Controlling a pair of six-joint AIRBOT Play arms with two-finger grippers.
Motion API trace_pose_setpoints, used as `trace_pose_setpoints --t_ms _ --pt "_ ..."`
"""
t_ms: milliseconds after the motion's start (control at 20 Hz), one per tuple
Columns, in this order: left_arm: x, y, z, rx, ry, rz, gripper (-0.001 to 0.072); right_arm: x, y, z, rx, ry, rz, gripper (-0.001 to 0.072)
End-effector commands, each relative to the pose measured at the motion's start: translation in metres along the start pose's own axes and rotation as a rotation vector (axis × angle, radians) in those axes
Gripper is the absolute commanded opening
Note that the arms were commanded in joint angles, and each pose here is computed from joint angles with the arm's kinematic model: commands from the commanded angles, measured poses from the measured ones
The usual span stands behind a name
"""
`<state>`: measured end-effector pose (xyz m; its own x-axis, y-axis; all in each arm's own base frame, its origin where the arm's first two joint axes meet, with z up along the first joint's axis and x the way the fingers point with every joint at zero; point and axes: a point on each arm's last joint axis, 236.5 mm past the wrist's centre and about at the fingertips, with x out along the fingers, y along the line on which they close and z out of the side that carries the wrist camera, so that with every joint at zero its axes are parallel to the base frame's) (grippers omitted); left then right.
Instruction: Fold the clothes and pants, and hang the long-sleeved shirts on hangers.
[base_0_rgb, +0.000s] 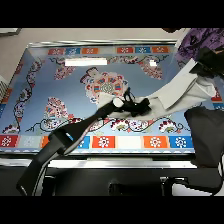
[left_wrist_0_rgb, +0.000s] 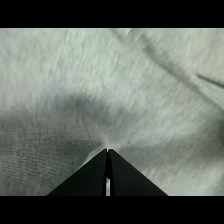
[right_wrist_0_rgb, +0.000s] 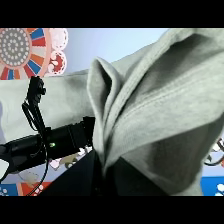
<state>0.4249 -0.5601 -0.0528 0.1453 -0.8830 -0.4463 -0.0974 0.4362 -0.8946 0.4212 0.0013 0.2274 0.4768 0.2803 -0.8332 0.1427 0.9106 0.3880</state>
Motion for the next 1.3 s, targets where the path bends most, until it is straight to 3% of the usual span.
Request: trace_pose_setpoints --t_ms 0,250,400,650,900,950,1050,1250 --pt "-0.061 0.008 0.041 0.097 0.008 0.097 0.0013 0.014 0.037 -0.002 -0.044 0.016 0.110 0.0036" --pt "-0.256 0.026 0.141 0.242 -0.175 0.440 0.0014 0.073 0.101 -0.042 -0.183 0.144 0.120 0.0036" --pt "-0.400 0.035 0.179 0.241 -0.347 0.629 0.0015 0.107 0.145 -0.065 -0.240 0.190 0.145 0.0036" --pt "-0.564 0.030 0.197 0.148 -0.612 0.675 0.0016 0.181 0.202 -0.119 -0.305 0.299 0.165 0.0036" --pt "-0.606 0.041 0.189 0.088 -0.649 0.699 0.0016 0.249 0.222 -0.166 -0.295 0.402 0.143 0.0039" --pt "-0.606 0.043 0.188 0.084 -0.645 0.700 0.0016 0.257 0.224 -0.169 -0.292 0.402 0.146 0.0064" --pt "-0.601 0.046 0.188 0.082 -0.634 0.702 0.0016 0.263 0.236 -0.168 -0.278 0.381 0.179 0.0298" --pt "-0.590 0.048 0.185 0.084 -0.607 0.705 0.0016 0.240 0.265 -0.151 -0.267 0.297 0.288 0.0501"
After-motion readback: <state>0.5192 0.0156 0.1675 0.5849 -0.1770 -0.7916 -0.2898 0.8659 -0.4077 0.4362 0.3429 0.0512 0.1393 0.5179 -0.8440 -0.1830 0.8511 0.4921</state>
